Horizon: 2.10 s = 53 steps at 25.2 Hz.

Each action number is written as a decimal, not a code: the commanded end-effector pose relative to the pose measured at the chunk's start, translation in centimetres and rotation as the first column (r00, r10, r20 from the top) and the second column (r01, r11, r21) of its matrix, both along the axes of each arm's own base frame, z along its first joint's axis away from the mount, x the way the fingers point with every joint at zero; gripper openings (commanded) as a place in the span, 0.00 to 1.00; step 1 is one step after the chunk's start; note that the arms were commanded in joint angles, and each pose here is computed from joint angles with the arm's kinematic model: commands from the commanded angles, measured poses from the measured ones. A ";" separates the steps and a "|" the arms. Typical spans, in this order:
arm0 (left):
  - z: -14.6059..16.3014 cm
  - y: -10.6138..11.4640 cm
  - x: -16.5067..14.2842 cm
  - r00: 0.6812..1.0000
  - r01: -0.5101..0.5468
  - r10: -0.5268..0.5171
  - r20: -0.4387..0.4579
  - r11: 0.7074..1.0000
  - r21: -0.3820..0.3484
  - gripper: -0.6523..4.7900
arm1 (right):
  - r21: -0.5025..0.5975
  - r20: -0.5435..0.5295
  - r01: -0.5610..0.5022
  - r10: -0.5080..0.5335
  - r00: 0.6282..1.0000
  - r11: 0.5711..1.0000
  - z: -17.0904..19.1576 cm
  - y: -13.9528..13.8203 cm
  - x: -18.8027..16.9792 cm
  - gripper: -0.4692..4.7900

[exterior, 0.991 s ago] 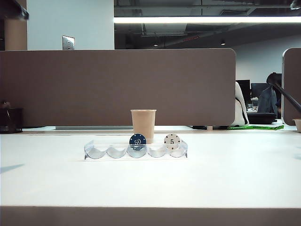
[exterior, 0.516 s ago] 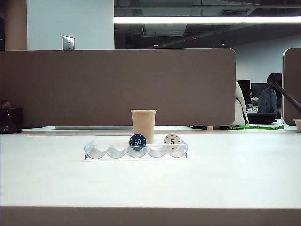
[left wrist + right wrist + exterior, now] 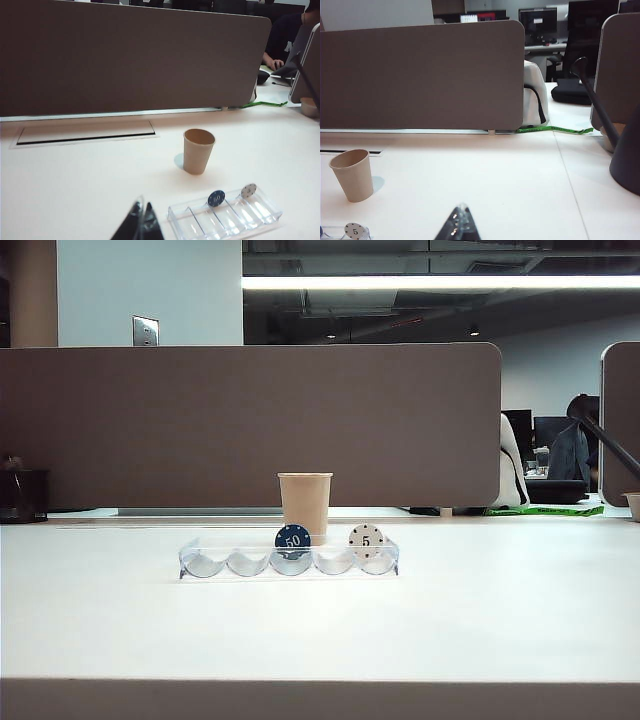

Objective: Pick up the chip with the greater value and put it into the paper cup.

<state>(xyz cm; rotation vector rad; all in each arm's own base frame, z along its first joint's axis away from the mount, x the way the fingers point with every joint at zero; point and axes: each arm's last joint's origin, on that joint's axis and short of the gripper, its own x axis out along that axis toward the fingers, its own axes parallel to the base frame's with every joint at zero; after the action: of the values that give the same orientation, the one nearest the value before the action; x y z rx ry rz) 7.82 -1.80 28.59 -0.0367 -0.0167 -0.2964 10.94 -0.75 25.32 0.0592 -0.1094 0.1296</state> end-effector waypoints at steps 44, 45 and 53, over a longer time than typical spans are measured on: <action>-4.8 0.2 -1.3 1.000 0.012 -0.013 -0.017 1.000 -0.021 0.11 | -0.073 0.003 0.056 -0.056 0.998 0.996 -7.8 0.1 -1.2 0.08; -4.8 0.2 -1.3 1.000 0.012 -0.013 -0.017 1.000 -0.021 0.11 | -0.073 0.001 0.056 -0.056 0.998 0.996 -7.8 0.1 -1.2 0.08; -6.0 0.1 -0.8 0.999 0.009 -0.009 -0.052 1.000 -0.007 0.11 | -0.068 0.011 0.045 -0.044 0.999 0.997 -7.7 0.2 -1.3 0.08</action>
<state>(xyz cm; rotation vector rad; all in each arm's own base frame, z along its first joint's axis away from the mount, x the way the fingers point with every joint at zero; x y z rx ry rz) 6.94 -1.66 22.76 -0.0557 0.0326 -0.3033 9.69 -0.61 17.54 -0.0143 -0.1006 0.0836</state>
